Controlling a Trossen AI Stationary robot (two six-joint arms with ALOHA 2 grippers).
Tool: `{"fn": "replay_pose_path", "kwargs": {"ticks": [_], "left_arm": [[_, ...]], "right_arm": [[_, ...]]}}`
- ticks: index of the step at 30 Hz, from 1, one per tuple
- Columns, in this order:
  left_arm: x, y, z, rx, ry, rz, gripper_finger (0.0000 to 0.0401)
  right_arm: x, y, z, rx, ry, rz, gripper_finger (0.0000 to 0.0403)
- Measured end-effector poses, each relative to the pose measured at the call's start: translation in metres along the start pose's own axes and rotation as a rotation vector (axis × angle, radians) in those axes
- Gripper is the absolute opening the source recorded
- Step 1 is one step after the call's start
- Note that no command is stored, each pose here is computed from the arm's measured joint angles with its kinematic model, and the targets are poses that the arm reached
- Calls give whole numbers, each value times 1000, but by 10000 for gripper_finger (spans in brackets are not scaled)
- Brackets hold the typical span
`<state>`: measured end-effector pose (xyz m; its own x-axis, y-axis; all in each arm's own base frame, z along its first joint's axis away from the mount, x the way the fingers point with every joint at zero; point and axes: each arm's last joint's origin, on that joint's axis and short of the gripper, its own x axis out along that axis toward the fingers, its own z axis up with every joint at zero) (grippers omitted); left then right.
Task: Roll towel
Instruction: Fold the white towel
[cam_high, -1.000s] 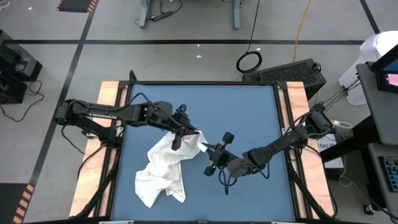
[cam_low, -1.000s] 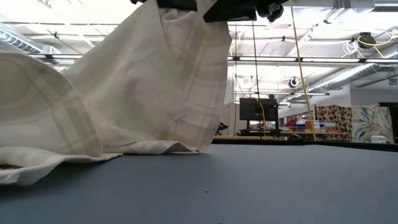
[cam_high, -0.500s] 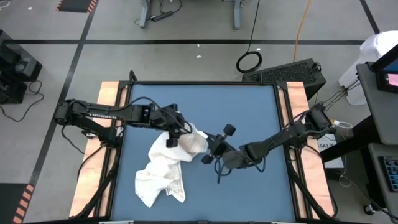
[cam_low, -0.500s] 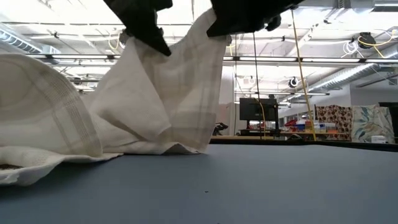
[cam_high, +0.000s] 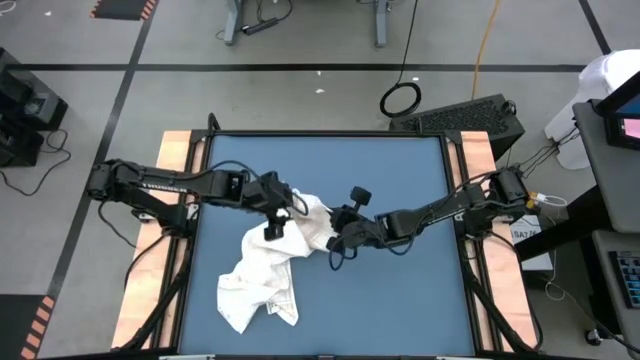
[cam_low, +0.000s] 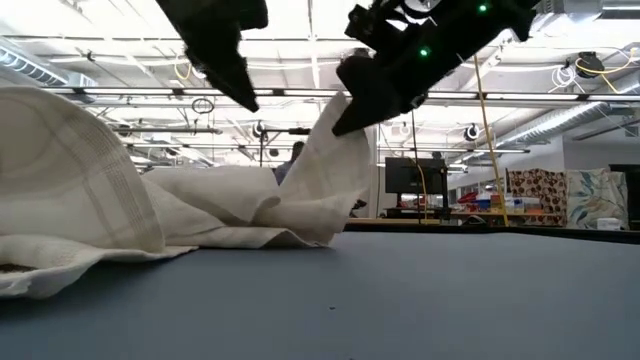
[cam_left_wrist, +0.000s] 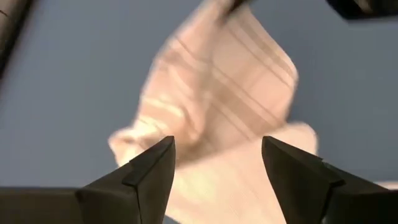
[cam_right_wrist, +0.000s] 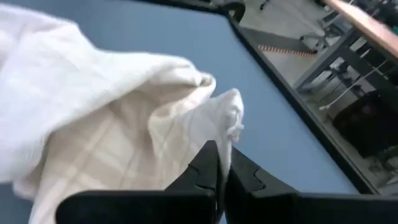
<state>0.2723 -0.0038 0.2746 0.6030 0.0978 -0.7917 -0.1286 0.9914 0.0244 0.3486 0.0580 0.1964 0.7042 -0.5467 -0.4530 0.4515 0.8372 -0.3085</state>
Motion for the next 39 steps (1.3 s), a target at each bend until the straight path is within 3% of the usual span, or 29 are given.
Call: {"fn": "replay_pose_path", "kwargs": {"ticks": [4,10,18,22,32,36,39], "left_arm": [[11,-18,-16,7,9,-21,244],[30,-47,-47,-80,0,-89,244],[40,-88,-72,-158,-289,-158,244],[45,-95,-84,-145,-316,-174,244],[83,-80,-109,-120,-227,152,244],[74,-61,-110,-166,-208,351,244],[55,-49,-108,-220,-236,424,244]], "right_arm": [[-1,1,-3,6,25,4,0],[-2,2,-5,16,35,7,0],[-23,4,0,84,51,119,0],[-36,4,4,99,47,158,0],[-48,6,7,128,31,189,0],[-54,11,3,126,71,236,0],[-61,17,-3,128,108,258,0]]}}
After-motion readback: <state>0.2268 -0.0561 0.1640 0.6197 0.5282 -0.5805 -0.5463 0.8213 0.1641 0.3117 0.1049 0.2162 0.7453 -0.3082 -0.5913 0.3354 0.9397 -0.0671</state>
